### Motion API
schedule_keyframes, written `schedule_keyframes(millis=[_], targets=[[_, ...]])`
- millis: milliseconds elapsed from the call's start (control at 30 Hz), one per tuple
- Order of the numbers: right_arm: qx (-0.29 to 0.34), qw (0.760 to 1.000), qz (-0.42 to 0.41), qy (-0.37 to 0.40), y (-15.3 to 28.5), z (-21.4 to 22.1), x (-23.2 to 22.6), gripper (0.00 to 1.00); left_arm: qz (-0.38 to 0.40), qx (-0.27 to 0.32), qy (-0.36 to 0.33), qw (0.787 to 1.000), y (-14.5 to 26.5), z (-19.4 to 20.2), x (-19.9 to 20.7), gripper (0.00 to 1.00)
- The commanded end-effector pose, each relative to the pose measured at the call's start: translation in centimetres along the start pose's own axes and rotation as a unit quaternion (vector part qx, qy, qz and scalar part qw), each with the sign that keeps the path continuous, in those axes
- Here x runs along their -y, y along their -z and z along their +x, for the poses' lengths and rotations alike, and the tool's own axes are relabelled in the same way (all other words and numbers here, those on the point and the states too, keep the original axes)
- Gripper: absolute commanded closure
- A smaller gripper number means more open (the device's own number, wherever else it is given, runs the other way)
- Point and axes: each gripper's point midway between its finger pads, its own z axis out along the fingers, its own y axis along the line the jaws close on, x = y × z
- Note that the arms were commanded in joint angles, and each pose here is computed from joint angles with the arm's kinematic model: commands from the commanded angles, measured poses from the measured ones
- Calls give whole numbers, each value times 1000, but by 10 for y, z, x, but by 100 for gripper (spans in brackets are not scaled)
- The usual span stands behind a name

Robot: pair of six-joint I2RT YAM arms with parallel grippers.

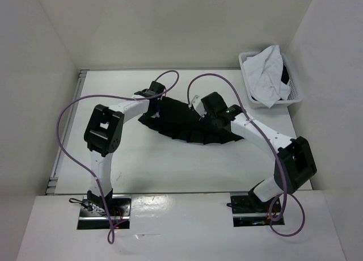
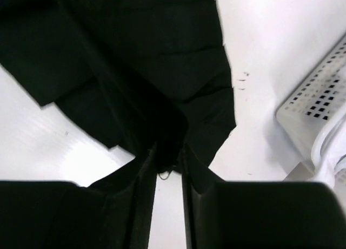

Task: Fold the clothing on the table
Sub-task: Fold the skirt

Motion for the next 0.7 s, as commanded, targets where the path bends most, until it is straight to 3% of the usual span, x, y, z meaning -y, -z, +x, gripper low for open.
schedule_keyframes(millis=[0, 33, 167, 533, 667], targets=[[-51, 998, -22, 39, 2, 26, -17, 71, -46, -59, -14, 997, -1, 36, -30, 92], [-51, 997, -34, 40, 2, 27, -21, 63, -46, -59, -18, 997, -1, 35, -31, 92], [-69, 993, -77, 64, 6, 36, -42, 49, -46, -59, -18, 997, -1, 35, -31, 92], [-100, 977, -165, 92, 25, 41, -69, 42, -36, -56, -16, 998, 2, 33, -28, 92], [-61, 984, -152, 67, 31, 20, -58, 42, -35, -52, -15, 998, 5, 31, -28, 92]])
